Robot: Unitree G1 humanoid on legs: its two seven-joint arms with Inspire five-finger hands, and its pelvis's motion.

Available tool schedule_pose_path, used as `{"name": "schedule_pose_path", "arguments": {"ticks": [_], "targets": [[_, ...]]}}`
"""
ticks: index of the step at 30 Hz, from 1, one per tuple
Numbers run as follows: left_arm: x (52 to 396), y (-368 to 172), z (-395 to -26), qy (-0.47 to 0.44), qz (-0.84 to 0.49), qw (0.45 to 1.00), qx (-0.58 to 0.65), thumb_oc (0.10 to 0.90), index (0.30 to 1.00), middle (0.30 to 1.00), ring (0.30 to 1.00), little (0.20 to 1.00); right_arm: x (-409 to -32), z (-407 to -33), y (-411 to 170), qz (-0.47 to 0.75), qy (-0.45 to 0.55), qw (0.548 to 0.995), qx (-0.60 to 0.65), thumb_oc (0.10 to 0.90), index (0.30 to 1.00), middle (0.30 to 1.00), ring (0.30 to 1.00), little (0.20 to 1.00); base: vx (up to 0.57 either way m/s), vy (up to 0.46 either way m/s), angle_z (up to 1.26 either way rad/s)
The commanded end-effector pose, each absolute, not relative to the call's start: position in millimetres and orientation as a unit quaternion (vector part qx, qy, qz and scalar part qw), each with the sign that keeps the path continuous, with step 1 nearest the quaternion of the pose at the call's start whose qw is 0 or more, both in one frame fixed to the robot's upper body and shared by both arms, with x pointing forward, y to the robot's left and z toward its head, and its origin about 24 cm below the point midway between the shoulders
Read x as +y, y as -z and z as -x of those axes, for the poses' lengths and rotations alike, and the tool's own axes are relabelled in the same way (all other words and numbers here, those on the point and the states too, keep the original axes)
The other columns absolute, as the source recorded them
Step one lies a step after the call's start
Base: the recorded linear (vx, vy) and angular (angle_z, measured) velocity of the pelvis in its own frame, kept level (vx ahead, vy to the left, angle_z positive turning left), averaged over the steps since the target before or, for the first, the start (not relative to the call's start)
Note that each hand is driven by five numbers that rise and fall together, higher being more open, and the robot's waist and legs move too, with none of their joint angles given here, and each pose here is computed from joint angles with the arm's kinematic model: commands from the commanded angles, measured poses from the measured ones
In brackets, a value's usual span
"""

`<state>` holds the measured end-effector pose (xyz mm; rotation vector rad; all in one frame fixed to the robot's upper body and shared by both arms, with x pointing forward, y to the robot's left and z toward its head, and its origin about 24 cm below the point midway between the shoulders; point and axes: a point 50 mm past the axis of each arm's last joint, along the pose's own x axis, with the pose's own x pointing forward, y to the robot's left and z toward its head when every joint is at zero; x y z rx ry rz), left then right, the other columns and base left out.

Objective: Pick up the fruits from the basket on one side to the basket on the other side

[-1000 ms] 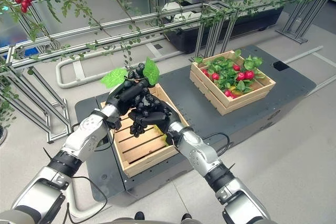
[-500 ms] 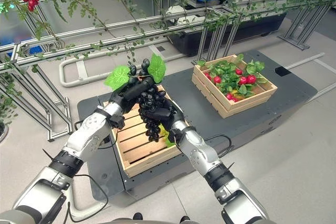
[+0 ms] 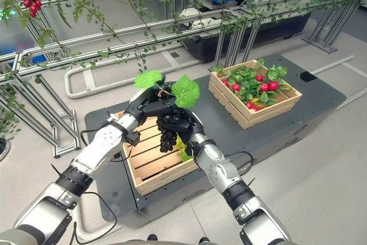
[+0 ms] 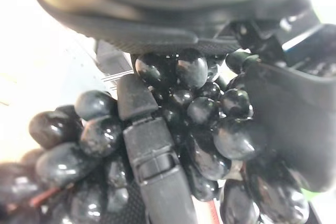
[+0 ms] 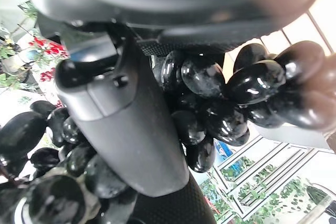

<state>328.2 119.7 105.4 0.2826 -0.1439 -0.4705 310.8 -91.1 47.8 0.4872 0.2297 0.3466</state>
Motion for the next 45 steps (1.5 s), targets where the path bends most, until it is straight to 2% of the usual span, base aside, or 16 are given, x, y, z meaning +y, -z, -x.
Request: {"name": "schedule_pose_path", "arguments": {"ticks": [1,17,25,31,40,45], "targets": [[178,-121,-346,0.089,-0.232,0.963,-0.102,0.800,0.900,0.900,0.900,0.900,-97,-320,-103,-0.331,-0.169,0.927,-0.050,0.400,0.300,0.300,0.300,0.300,0.01,0.004,-0.04],[216,-86,-322,0.017,-0.209,0.976,-0.057,0.800,0.900,0.900,0.900,0.900,-174,-298,-58,-0.299,-0.062,0.952,-0.023,0.400,0.300,0.300,0.300,0.300,0.01,0.004,-0.12],[227,-85,-310,-0.068,-0.158,0.979,-0.112,0.800,0.900,0.900,0.900,0.900,-206,-278,-28,-0.297,0.001,0.955,0.018,0.400,0.300,0.300,0.300,0.300,0.02,-0.011,-0.13],[223,-93,-307,-0.098,-0.181,0.965,-0.163,0.800,0.900,0.900,0.900,0.900,-212,-268,-16,-0.305,0.015,0.952,0.036,0.400,0.300,0.300,0.300,0.300,0.01,-0.015,-0.11],[218,-116,-299,-0.116,-0.282,0.911,-0.277,0.800,0.900,0.900,0.900,0.900,-207,-263,-9,-0.316,0.016,0.948,0.046,0.400,0.300,0.300,0.300,0.300,0.00,-0.001,-0.05],[217,-117,-299,-0.100,-0.287,0.911,-0.280,0.800,0.900,0.900,0.900,0.900,-206,-262,-8,-0.322,0.013,0.946,0.044,0.400,0.300,0.300,0.300,0.300,0.00,0.001,-0.01]]}}
